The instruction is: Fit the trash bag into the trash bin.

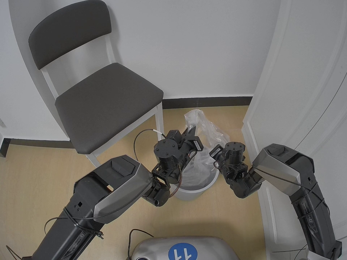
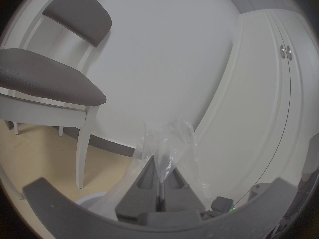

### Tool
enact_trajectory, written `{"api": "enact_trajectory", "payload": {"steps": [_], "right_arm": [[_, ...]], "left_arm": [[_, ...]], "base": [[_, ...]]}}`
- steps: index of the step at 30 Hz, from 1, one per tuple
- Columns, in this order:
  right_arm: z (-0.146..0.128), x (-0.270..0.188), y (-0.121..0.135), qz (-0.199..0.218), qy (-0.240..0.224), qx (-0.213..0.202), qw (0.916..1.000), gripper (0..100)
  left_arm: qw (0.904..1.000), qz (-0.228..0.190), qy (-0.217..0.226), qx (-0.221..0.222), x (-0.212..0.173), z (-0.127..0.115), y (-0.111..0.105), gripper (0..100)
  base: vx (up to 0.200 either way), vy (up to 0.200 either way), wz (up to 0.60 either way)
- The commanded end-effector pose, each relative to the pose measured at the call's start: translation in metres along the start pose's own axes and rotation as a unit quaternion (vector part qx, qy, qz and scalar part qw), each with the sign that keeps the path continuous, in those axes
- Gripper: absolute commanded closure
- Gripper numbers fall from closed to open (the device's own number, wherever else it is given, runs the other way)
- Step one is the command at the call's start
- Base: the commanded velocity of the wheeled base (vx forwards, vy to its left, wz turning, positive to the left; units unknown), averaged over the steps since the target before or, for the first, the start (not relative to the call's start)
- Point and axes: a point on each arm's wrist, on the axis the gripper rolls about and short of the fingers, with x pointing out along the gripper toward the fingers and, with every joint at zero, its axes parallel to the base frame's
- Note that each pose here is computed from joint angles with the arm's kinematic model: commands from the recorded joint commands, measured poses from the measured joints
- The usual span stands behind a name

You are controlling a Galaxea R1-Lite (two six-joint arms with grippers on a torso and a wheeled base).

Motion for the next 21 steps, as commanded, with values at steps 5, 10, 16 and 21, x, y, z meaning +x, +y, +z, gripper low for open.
{"api": "enact_trajectory", "payload": {"steps": [5,10,16,21], "right_arm": [[-0.011,-0.009,0.002,0.025,-0.006,-0.002,0.9997,100],[-0.027,-0.022,0.013,0.056,-0.003,-0.023,0.9982,100],[-0.034,-0.032,0.016,0.073,-0.002,-0.026,0.997,100],[-0.041,-0.03,0.009,0.072,-0.003,-0.038,0.9967,100]], "left_arm": [[0.9993,0.026,0.001,0.028,0.014,-0.028,0.034,100],[0.992,0.036,-0.007,0.121,0.018,-0.047,0.057,100],[0.991,0.039,-0.009,0.128,0.016,-0.055,0.059,100],[0.9907,0.043,-0.017,0.128,0.015,-0.056,0.058,100]], "base": [[0.0,0.0,0.0],[0.0,0.0,0.0],[0.0,0.0,0.0],[0.0,0.0,0.0]]}}
